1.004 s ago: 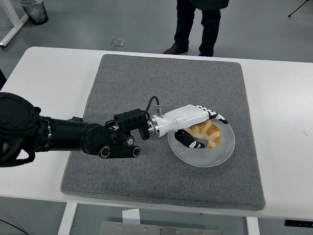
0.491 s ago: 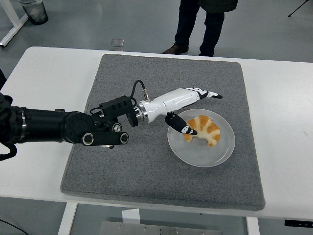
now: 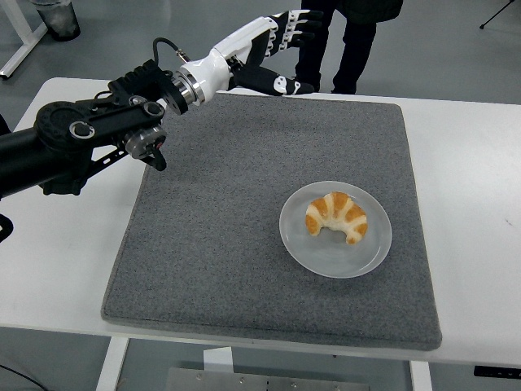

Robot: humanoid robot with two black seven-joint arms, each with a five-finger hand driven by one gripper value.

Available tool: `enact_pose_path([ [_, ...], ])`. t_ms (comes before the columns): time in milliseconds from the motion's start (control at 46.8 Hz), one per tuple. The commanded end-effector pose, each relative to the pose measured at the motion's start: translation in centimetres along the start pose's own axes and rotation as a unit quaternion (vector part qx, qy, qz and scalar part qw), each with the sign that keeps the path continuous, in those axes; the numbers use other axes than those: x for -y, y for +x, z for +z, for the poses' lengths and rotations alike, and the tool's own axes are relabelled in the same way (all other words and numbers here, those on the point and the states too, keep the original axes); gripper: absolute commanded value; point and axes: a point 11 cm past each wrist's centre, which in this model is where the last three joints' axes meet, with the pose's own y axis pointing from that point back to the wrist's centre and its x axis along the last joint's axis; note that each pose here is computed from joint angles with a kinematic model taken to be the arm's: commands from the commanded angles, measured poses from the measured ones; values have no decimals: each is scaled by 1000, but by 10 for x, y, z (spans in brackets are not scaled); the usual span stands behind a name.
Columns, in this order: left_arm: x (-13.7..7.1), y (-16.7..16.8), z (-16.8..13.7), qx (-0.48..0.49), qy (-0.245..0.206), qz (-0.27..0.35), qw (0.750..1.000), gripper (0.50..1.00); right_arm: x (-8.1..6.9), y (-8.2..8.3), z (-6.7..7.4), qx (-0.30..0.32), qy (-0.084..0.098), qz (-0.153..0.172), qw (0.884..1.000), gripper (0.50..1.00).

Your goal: Place the bread on the plate

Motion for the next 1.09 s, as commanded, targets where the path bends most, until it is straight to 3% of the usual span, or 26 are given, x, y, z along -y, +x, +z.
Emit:
enact_pose_path([
  [0,-3,21,-4,-15,5,27,1000,994,0,0,-1,0,1,0,1000,952],
  [470,-36,110,-23,-165,-11,139,976,992,0,-1,-1,0,1,-1,1000,952],
  [726,-58,107,-59,-209,7,169,963,994,0,-1,-1,1,1,-2,1000,952],
  [1068,-64,102,-71,-215,14,172,961,994,0,-3,0,-1,0,-4,1000,954],
])
